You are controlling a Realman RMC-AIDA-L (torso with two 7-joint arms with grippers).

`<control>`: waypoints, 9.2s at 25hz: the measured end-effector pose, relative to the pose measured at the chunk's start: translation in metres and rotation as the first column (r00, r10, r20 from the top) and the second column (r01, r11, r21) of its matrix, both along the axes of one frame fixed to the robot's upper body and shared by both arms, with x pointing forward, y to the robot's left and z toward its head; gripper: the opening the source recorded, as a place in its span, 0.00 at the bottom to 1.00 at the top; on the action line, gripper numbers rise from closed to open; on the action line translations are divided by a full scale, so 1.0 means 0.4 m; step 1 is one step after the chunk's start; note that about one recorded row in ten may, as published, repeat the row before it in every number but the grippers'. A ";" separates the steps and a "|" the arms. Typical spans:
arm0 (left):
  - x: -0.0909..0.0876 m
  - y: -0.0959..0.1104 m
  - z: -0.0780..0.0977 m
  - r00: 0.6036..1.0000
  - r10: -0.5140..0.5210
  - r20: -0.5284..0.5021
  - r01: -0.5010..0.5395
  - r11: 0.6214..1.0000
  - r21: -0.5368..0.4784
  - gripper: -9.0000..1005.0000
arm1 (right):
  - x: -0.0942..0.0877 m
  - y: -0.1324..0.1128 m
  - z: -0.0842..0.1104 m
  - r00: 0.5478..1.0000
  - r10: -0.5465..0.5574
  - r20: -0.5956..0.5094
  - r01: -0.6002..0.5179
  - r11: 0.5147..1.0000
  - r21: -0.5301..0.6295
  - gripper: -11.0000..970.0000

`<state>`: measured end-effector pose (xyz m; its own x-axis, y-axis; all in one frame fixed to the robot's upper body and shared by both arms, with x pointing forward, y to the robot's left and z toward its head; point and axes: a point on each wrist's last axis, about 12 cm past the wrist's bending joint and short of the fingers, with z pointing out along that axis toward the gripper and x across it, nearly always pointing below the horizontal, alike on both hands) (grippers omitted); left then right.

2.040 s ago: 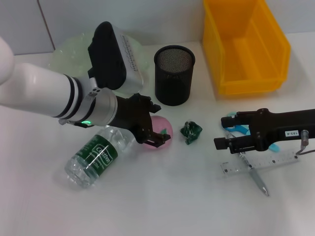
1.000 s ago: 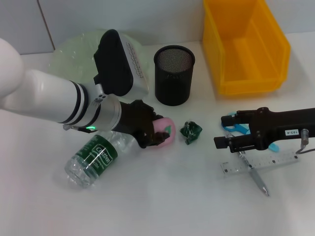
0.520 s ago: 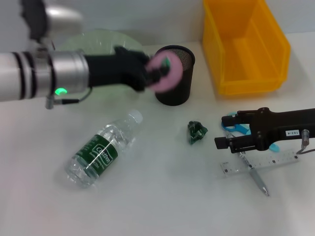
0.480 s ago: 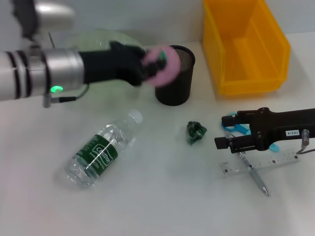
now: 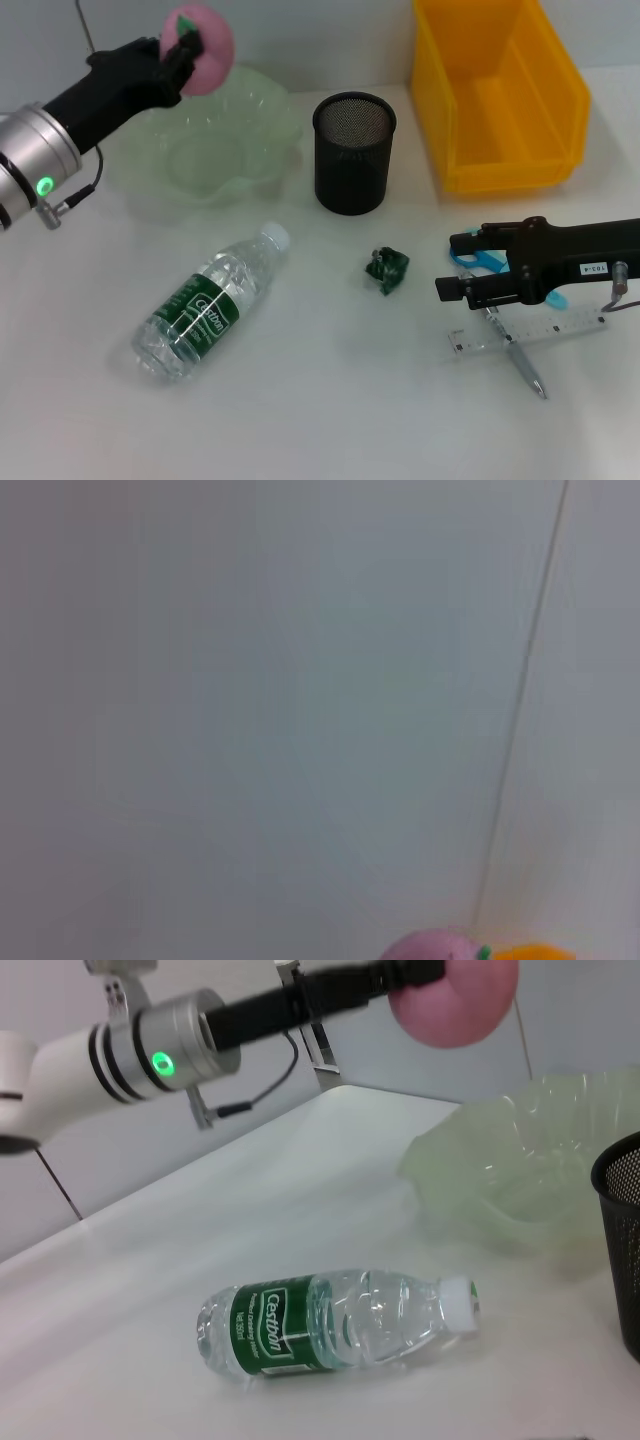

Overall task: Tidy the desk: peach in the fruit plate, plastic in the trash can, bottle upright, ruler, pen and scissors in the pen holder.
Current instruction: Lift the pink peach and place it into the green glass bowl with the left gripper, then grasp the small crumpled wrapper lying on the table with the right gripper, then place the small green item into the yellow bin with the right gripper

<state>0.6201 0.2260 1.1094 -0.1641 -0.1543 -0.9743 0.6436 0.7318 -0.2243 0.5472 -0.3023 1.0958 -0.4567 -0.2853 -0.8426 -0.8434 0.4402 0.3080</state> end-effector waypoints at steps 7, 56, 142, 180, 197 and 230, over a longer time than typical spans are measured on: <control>-0.014 -0.015 -0.078 0.989 0.047 0.141 -0.081 0.965 0.250 0.20 | -0.001 0.003 -0.001 1.000 0.000 -0.001 0.000 1.000 0.005 0.84; -0.149 0.021 0.002 0.838 -0.506 -0.206 0.518 0.855 0.009 0.82 | 0.001 0.002 -0.002 1.000 -0.006 0.002 0.006 1.000 -0.001 0.83; -0.214 0.025 -0.034 0.795 -0.537 -0.283 0.600 0.766 0.233 0.78 | 0.198 0.376 0.053 0.991 0.105 -0.083 -0.133 0.739 -0.661 0.83; -0.219 0.036 -0.029 0.799 -0.538 -0.270 0.595 0.774 0.218 0.76 | 0.136 -0.034 0.234 0.857 -0.458 0.235 0.411 0.883 0.226 0.30; -0.218 0.034 -0.027 0.794 -0.543 -0.272 0.600 0.771 0.213 0.75 | 0.240 -0.019 0.106 0.789 -0.573 0.221 0.589 0.808 -0.006 0.20; -0.217 0.028 -0.026 0.792 -0.548 -0.270 0.604 0.769 0.210 0.74 | 0.247 -0.024 0.101 0.779 -0.591 0.210 0.606 0.795 -0.013 0.72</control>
<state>0.5332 0.2374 1.0988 -0.3130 0.2922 -0.9037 0.9307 0.2838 -0.2306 0.6462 -0.3120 1.1360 -0.3950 -0.0726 -0.9158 -0.4390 0.8906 0.1187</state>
